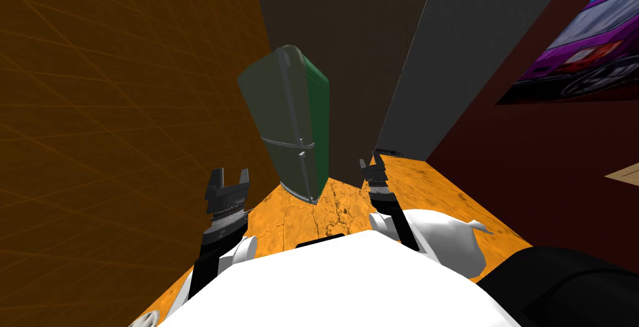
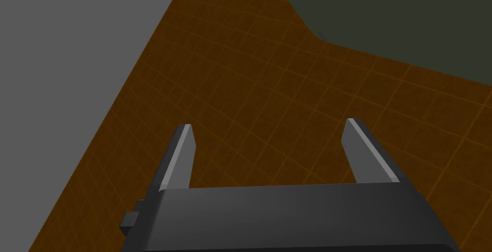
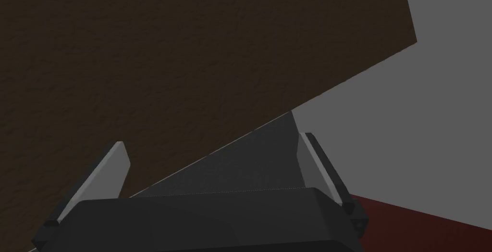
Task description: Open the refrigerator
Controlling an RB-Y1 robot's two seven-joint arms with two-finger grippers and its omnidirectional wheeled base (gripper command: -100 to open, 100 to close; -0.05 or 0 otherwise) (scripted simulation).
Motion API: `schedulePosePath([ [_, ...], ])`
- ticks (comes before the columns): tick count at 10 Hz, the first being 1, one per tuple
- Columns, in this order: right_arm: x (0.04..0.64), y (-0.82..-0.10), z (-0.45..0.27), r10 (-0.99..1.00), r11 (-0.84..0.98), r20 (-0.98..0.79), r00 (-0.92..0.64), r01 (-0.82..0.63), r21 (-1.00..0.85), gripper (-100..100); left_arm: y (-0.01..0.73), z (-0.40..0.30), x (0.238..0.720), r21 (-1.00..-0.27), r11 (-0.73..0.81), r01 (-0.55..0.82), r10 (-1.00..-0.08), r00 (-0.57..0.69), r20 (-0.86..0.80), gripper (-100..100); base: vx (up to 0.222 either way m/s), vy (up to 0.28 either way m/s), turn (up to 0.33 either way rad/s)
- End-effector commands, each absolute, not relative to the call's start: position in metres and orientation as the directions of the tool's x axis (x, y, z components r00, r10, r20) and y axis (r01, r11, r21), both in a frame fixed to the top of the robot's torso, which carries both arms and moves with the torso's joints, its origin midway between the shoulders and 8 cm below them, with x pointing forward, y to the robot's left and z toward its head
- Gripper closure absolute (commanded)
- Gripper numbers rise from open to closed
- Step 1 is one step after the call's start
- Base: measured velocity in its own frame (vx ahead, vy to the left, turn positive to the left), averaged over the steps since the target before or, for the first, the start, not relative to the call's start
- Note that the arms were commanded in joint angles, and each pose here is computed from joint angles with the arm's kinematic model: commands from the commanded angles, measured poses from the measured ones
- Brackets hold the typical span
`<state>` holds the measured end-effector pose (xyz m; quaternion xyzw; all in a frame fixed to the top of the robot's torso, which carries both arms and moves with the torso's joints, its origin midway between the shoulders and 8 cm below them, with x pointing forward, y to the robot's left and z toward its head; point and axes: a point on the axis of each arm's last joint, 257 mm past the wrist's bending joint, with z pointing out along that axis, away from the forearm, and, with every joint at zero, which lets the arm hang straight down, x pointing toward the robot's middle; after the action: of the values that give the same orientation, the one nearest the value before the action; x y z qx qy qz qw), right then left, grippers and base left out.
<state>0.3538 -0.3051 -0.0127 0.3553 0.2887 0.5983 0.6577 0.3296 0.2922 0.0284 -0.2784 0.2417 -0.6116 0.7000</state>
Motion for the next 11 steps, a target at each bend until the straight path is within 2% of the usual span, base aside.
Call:
schedulePosePath([
  [1, 0.3538, -0.3051, -0.0127, 0.992, 0.032, 0.045, 0.117, -0.582, 0.813, 0, 0.2922, 0.0284, 0.3296, -0.685, 0.097, 0.722, -0.991, 0.135, 0.002, 0, 0.000, 0.000, 0.000],
  [9, 0.3538, -0.3051, -0.0126, 0.992, 0.032, 0.045, 0.117, -0.582, 0.812, 0, 0.2922, 0.0286, 0.3295, -0.685, 0.097, 0.722, -0.991, 0.135, 0.002, 0, 0.000, 0.000, 0.000],
  [10, 0.3538, -0.3051, -0.0125, 0.992, 0.032, 0.045, 0.117, -0.582, 0.812, 0, 0.2903, 0.0297, 0.3310, -0.689, 0.103, 0.717, -0.993, 0.120, -0.023, -100, 0.018, -0.013, 0.022],
  [11, 0.3538, -0.3051, -0.0128, 0.992, 0.032, 0.045, 0.117, -0.582, 0.813, 0, 0.2894, 0.0306, 0.3322, -0.693, 0.106, 0.713, -0.993, 0.109, -0.039, -100, 0.032, -0.023, 0.032],
])
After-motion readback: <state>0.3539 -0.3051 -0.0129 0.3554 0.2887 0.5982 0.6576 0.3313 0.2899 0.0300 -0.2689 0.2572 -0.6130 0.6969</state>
